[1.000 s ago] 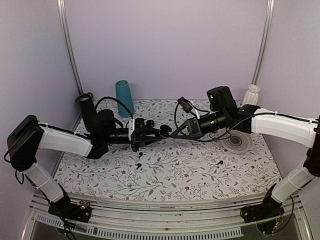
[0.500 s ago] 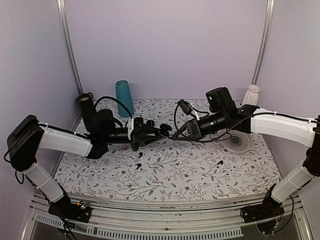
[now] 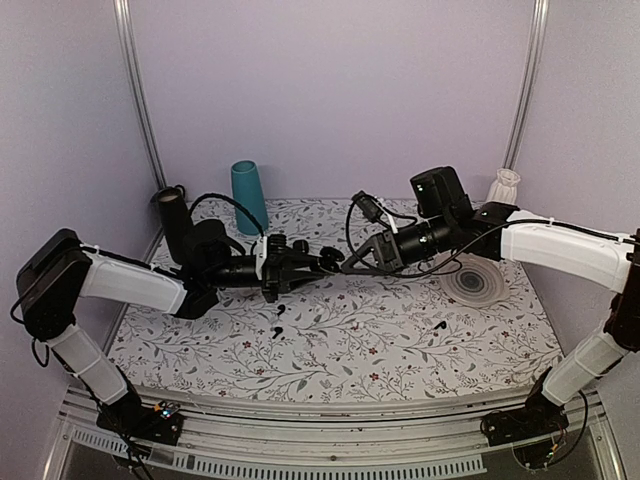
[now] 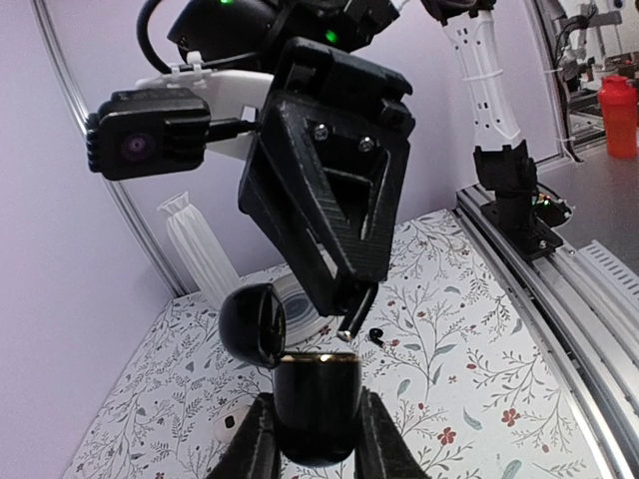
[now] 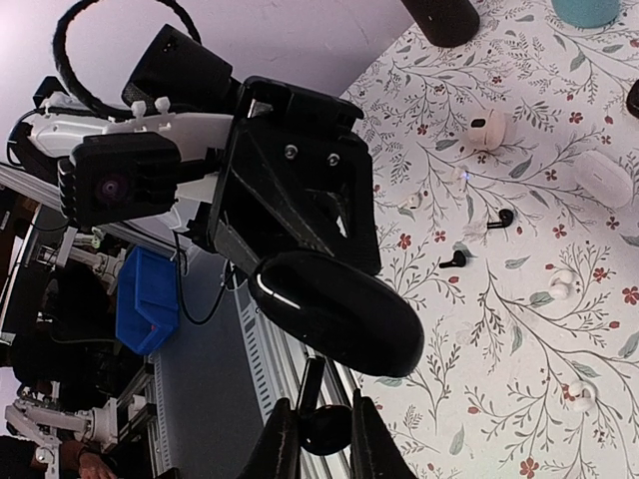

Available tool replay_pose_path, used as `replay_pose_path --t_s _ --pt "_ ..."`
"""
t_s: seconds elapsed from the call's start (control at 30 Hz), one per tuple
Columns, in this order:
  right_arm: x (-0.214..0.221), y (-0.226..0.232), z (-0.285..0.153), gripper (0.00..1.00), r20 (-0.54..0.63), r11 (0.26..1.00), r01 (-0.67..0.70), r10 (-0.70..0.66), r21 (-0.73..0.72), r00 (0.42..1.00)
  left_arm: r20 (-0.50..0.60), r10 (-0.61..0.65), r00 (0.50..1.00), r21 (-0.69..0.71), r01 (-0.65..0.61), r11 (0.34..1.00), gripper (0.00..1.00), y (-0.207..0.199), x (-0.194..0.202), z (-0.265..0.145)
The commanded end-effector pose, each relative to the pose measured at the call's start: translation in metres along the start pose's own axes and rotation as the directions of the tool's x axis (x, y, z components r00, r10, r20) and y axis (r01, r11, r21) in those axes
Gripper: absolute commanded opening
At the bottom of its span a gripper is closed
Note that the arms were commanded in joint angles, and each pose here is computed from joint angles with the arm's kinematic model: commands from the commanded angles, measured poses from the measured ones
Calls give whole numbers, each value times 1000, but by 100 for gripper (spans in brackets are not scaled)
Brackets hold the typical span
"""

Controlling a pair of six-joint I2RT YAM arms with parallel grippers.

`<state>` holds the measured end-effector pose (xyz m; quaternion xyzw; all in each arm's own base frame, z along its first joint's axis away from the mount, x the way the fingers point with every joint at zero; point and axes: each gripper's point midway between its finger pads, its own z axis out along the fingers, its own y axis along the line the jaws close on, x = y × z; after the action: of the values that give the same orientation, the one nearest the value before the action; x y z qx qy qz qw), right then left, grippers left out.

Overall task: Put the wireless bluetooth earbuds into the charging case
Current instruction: Insert the right earbud into the left side groove of the charging case.

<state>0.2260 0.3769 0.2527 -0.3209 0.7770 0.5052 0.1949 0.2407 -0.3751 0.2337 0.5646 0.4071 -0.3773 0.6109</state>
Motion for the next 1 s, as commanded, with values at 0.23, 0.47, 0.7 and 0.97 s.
replay_pose_path --t_s 0.23,0.47,0.7,0.97 --pt "-4 4 0 4 -15 1000 -8 8 -21 1000 23 -6 1000 13 6 1000 0 -5 -1 4" --pt "-4 7 1 5 -21 999 -12 11 -34 1000 28 -10 1000 25 9 1000 0 -7 -1 6" --pt "-7 10 2 4 -25 998 -25 23 -50 999 24 -8 1000 31 8 999 0 -8 1 6" --pt "-8 8 6 4 -35 997 -50 48 -57 998 -9 5 1000 44 -4 999 0 -12 7 11"
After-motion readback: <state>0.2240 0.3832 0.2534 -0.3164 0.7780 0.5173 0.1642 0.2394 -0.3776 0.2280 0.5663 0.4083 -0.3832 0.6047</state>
